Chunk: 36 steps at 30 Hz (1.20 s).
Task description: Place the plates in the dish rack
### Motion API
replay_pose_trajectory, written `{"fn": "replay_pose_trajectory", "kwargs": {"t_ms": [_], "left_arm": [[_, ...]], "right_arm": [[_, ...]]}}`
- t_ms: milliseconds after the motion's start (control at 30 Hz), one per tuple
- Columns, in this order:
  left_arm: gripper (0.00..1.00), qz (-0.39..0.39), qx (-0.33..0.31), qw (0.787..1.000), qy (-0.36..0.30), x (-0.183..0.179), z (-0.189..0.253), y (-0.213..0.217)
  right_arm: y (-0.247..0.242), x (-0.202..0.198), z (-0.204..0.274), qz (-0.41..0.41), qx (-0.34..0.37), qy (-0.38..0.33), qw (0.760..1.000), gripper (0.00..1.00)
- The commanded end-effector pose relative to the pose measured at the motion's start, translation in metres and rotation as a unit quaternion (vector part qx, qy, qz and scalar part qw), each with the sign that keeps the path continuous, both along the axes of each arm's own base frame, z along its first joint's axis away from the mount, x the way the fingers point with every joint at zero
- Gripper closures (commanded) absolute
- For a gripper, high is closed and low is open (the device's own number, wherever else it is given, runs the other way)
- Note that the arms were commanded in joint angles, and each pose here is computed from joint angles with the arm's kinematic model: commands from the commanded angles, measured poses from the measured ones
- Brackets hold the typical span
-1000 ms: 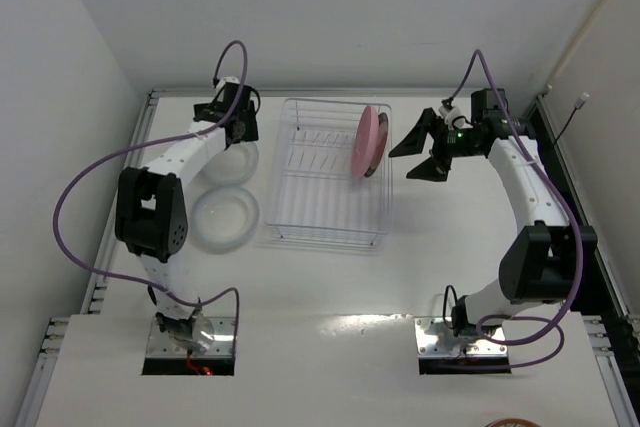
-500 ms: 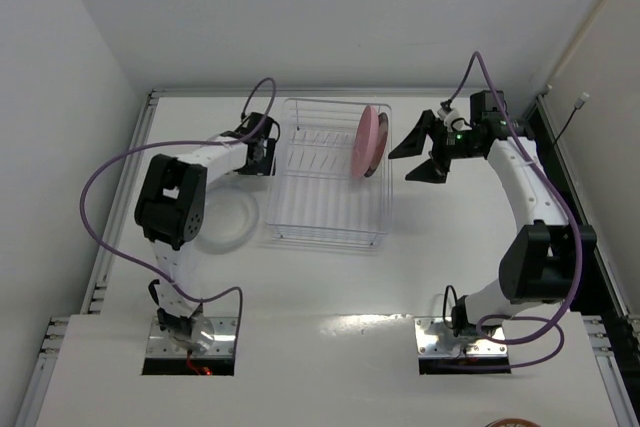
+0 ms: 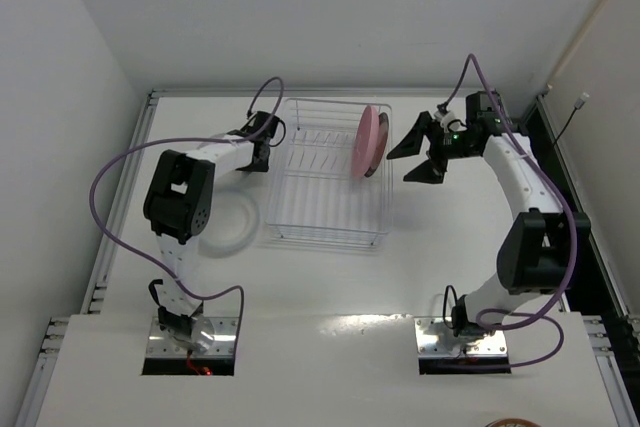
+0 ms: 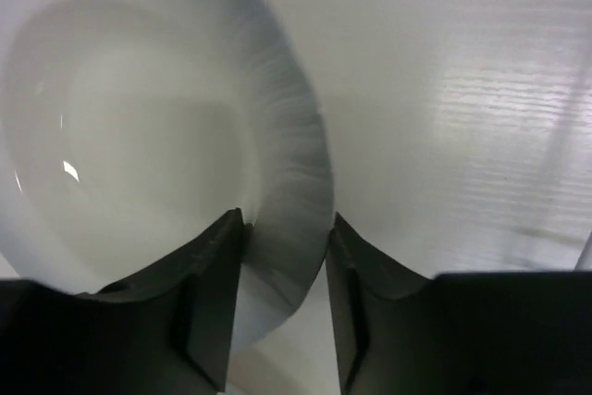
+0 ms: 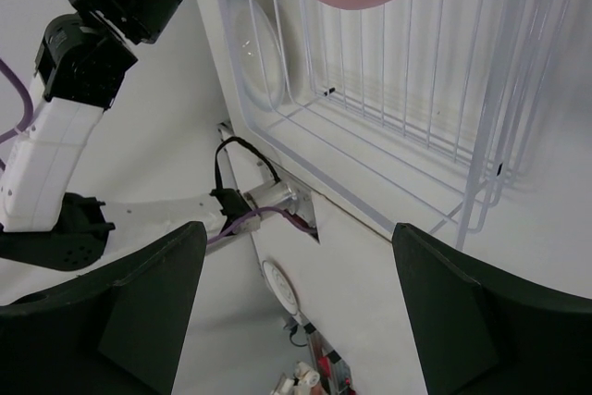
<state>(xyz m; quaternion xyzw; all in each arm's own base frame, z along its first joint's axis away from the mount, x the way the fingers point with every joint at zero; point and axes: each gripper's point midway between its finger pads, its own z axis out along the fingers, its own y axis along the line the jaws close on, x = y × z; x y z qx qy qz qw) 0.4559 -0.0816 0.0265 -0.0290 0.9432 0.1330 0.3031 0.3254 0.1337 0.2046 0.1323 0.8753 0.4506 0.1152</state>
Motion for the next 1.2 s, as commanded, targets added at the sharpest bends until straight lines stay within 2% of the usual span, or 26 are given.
{"fn": "replay_pose_trajectory", "kwargs": {"t_ms": [0,33,100,167,600,833,1000,1100,1167], "left_arm": [[0.69,-0.001,-0.013,1.000,-0.018,0.010,0.005,-0.010],[0.78,-0.001,-0.013,1.000,-0.018,0.010,0.005,-0.010],[0.86,0.003,-0.011,0.999,-0.033,0.016,0.014,-0.010],[0.99,0.005,-0.015,0.998,-0.056,0.021,0.034,-0.010],[1.00,0.020,-0.039,0.979,-0.201,0.060,0.160,-0.009],[1.00,0.024,-0.040,0.977,-0.207,0.054,0.166,-0.002],[1.00,0.041,-0.044,0.970,-0.237,0.052,0.194,0.007],[1.00,0.052,-0.041,0.959,-0.276,0.059,0.233,0.011],[1.00,0.058,-0.053,0.945,-0.319,0.064,0.278,0.011]], "right_arm": [[0.005,0.008,0.003,0.012,0.017,-0.017,1.000,0.20],[0.005,0.008,0.003,0.012,0.017,-0.017,1.000,0.20],[0.005,0.011,0.003,0.012,0.017,-0.016,1.000,0.20],[0.005,0.013,0.003,0.012,0.017,-0.017,1.000,0.20],[0.005,0.017,0.003,0.014,0.021,-0.008,1.000,0.20],[0.006,0.015,0.003,0.014,0.021,-0.008,1.000,0.20],[0.003,0.011,0.004,0.009,0.021,-0.009,1.000,0.20],[0.003,0.011,0.004,0.009,0.021,-0.009,1.000,0.20],[0.002,0.012,0.005,0.007,0.017,-0.008,1.000,0.20]]}}
